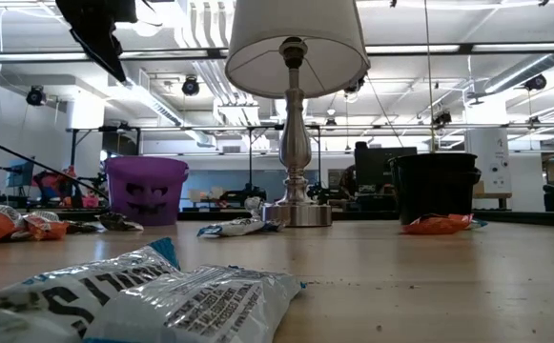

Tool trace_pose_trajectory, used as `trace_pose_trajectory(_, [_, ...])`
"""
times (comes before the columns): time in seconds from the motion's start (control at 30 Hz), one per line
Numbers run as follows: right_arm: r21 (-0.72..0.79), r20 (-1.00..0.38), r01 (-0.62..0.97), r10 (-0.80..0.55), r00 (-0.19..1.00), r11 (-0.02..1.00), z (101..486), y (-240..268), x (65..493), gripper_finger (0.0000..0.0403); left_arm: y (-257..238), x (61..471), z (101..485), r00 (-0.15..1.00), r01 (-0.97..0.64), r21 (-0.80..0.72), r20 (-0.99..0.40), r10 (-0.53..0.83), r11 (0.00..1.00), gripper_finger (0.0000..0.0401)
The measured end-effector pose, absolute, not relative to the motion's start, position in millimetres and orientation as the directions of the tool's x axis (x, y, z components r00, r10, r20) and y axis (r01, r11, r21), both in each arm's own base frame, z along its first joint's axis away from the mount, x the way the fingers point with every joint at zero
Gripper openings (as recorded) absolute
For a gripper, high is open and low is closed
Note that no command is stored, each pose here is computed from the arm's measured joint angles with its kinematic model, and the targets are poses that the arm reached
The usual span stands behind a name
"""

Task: Organize candy in baskets
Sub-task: Put the orange chocolate bar into the black bucket

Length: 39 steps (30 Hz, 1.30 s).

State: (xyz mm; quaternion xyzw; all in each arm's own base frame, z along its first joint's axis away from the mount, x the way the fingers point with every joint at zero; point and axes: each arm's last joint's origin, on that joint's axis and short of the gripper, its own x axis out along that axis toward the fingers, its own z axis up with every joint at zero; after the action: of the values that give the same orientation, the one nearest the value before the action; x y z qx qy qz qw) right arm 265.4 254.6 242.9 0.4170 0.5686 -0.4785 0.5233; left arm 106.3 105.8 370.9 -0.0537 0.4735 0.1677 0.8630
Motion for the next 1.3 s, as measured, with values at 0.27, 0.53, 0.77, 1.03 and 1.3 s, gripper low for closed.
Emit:
trace_pose_trajectory(0.27, [-0.130,-0.991,0.972,-0.044,-0.123,0.197,209,256,256,0.0206,105,105,372,0.505,-0.348,0.068,-0.827,0.248,0.935,0.0190])
trace_pose_trajectory(0.53, [-0.154,-0.984,0.970,0.058,-0.168,0.190,180,260,249,0.0206,105,105,372,0.505,-0.359,0.059,-0.827,0.247,0.931,0.0190])
trace_pose_trajectory(0.77, [-0.180,-0.978,0.970,0.072,-0.194,0.164,175,264,242,0.0206,105,106,372,0.505,-0.361,0.058,-0.827,0.247,0.931,0.0190])
trace_pose_trajectory(1.03, [-0.193,-0.977,0.972,0.066,-0.203,0.136,171,266,237,0.0206,105,106,372,0.508,-0.362,0.060,-0.824,0.251,0.930,0.0190])
trace_pose_trajectory(1.3, [-0.196,-0.974,0.972,0.091,-0.208,0.126,161,269,231,0.0206,105,106,373,0.508,-0.362,0.060,-0.824,0.251,0.930,0.0190])
